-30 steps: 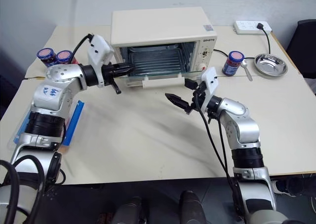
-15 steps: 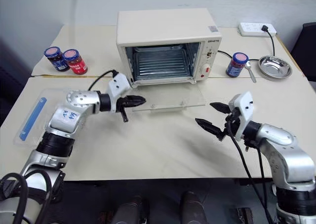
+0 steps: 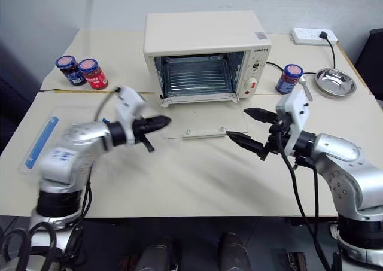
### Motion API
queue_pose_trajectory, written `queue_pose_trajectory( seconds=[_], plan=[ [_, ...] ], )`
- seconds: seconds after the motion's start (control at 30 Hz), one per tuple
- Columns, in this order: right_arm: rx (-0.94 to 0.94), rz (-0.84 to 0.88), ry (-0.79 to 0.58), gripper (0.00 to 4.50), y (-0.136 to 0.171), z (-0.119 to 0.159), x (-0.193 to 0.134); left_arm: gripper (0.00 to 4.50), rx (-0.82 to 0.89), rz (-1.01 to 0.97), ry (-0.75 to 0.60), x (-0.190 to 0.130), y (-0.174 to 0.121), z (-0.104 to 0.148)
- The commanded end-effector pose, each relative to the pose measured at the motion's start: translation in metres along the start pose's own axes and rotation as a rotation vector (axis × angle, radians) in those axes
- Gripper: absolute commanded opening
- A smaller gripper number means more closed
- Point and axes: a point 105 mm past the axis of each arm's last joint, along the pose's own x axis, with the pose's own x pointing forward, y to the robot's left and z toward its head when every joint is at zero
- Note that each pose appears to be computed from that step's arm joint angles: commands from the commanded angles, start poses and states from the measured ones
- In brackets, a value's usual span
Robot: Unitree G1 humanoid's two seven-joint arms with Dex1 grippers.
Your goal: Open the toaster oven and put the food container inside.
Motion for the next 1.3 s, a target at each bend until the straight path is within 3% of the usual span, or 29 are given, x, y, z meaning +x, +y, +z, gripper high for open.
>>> queue_pose_trajectory(
  seconds=[0.03, 0.3, 0.4, 0.57, 0.7, 0.77, 0.93, 1.03, 1.3],
  plan=[
    [-0.018, 0.080, -0.001, 4.50, 0.003, 0.008, 0.004, 1.40, -0.132, 0.174, -0.076, -0.043, 0.005, 0.013],
    [-0.010, 0.241, 0.020, 4.50, 0.002, 0.011, 0.021, 3.78, -0.511, 0.848, -0.348, -0.129, 0.044, -0.006],
    [-0.032, 0.252, 0.025, 4.50, 0.000, 0.009, 0.028, 4.46, -0.620, 1.049, -0.439, -0.162, 0.060, -0.012],
    [-0.018, 0.295, 0.016, 4.50, 0.002, 0.008, 0.037, 4.46, -0.800, 1.278, -0.463, -0.195, 0.063, -0.045],
    [-0.016, 0.300, 0.024, 4.50, 0.003, 0.005, 0.038, 4.46, -0.673, 1.239, -0.507, -0.201, 0.048, -0.037],
    [-0.008, 0.294, 0.025, 4.50, 0.004, 0.004, 0.037, 4.46, -0.705, 1.254, -0.530, -0.204, 0.037, -0.041],
    [0.002, 0.287, 0.027, 4.50, 0.006, 0.001, 0.036, 4.46, -0.824, 1.199, -0.527, -0.204, 0.016, -0.041],
    [0.006, 0.269, 0.022, 4.50, 0.006, 0.000, 0.035, 4.46, -0.925, 1.230, -0.471, -0.203, 0.009, -0.054],
    [0.012, 0.200, 0.005, 4.50, 0.008, -0.001, 0.027, 4.46, -1.130, 1.300, -0.407, -0.191, 0.025, -0.080]
  ],
)
